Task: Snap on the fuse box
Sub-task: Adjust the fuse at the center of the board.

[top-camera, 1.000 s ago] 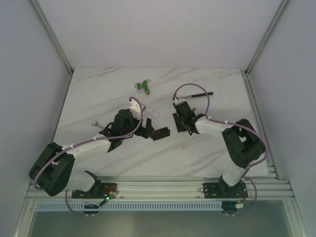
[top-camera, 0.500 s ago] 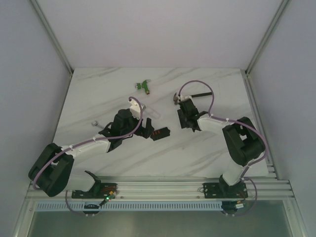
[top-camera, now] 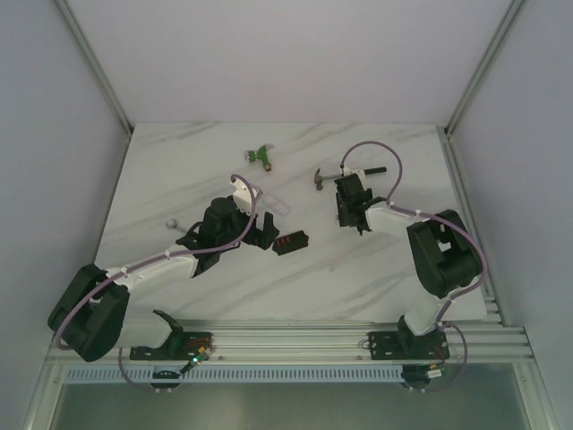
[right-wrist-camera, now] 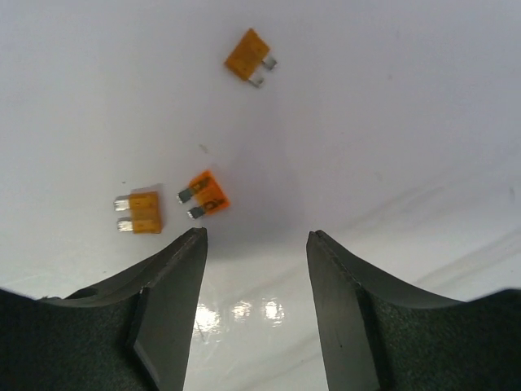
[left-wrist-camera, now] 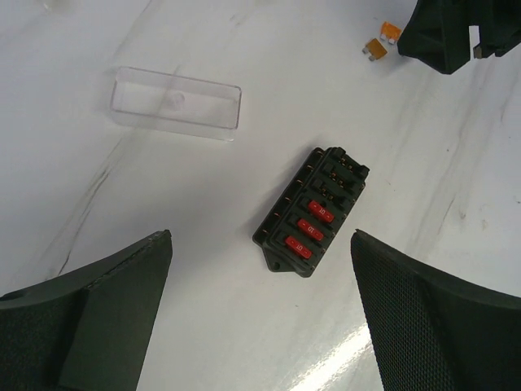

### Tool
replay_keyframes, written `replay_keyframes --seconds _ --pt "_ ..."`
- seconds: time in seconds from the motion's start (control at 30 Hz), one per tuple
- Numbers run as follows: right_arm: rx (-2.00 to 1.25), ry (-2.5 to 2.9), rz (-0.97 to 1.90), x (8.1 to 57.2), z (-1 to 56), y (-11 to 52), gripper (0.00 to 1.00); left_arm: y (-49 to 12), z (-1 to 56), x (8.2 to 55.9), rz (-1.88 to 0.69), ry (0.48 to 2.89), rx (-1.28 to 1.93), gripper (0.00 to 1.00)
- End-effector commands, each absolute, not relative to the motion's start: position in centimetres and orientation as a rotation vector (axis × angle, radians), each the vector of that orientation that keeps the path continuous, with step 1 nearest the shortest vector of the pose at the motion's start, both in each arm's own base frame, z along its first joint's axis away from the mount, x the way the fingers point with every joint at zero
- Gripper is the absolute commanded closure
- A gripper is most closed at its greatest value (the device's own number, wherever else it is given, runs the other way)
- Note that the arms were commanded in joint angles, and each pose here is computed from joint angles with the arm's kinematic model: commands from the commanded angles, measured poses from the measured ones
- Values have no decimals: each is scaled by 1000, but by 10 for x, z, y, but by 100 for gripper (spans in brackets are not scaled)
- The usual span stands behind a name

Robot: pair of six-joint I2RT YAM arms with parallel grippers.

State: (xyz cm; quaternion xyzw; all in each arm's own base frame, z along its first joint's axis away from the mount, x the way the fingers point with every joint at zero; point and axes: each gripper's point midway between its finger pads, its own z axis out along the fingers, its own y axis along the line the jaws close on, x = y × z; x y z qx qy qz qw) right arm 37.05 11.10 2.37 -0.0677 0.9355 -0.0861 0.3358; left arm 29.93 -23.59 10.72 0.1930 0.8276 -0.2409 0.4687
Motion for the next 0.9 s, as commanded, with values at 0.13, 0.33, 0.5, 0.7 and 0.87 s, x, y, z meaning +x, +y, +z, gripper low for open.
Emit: replay_keyframes --seconds 0.13,0.33,0.5,0.7,0.87 --pt "-123 2371 -127 397 50 131 39 -236 109 302 -609 2033 419 0" --pt "-127 2353 -89 420 52 149 36 -236 109 303 -610 2037 405 0" --pt "-126 2380 -112 425 40 150 34 -236 107 302 -610 2045 405 0" --pt "-145 2422 -128 413 30 146 34 -238 104 304 -613 2056 412 0" --pt "-174 2470 -132 394 20 143 28 -241 101 305 -623 2067 421 0"
